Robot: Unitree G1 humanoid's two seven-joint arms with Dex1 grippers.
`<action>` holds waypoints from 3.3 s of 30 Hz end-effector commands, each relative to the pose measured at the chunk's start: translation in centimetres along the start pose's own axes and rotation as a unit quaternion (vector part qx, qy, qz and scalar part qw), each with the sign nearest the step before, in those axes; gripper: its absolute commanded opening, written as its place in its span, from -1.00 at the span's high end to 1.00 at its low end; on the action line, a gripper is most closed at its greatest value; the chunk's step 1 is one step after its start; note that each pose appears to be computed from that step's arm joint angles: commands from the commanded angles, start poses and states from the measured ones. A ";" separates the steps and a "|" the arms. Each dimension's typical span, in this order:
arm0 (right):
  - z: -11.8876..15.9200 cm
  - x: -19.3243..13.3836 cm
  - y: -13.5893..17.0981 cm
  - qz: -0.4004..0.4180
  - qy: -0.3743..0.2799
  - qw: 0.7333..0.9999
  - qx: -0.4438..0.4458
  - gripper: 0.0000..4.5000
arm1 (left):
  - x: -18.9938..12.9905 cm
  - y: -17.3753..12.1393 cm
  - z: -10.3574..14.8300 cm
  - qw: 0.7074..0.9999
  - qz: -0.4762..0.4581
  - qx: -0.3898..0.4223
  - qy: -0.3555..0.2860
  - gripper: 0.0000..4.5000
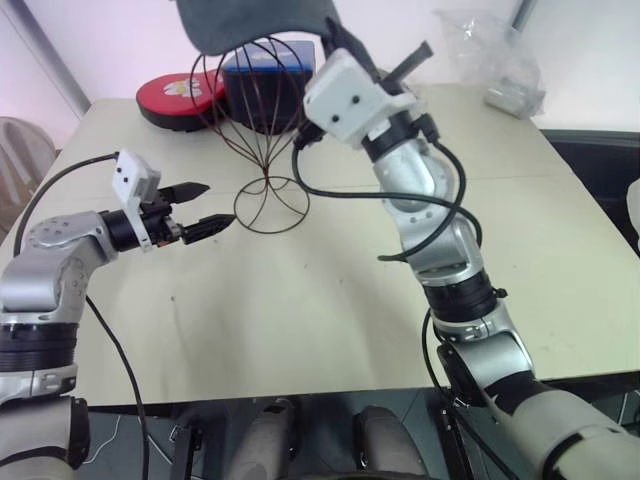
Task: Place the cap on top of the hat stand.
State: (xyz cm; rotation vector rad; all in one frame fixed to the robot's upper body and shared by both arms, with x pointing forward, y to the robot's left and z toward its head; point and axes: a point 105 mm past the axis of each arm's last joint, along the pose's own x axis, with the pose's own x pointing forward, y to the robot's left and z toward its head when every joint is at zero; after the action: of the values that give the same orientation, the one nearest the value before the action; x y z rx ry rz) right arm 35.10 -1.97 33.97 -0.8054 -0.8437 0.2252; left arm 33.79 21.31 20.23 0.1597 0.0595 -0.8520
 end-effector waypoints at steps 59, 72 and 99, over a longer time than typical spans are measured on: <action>-2.7 -6.0 8.1 0.050 0.019 0.998 -0.021 0.96 | -2.2 -0.4 1.2 0.999 0.004 0.022 0.027 -1.00; -2.7 -7.2 7.3 0.053 0.003 0.998 -0.042 0.11 | -1.8 -0.4 1.3 0.999 0.001 0.023 0.024 -1.00; -9.4 -9.9 -7.1 0.278 0.152 0.912 0.260 -0.98 | -3.9 0.8 6.2 0.995 -0.014 0.099 0.022 -1.00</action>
State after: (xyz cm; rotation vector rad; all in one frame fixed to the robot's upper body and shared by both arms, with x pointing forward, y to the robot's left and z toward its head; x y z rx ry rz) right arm 35.35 -16.55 27.96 -0.5797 -0.1812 0.7348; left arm 32.28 23.30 25.03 0.3168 0.0684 -0.8804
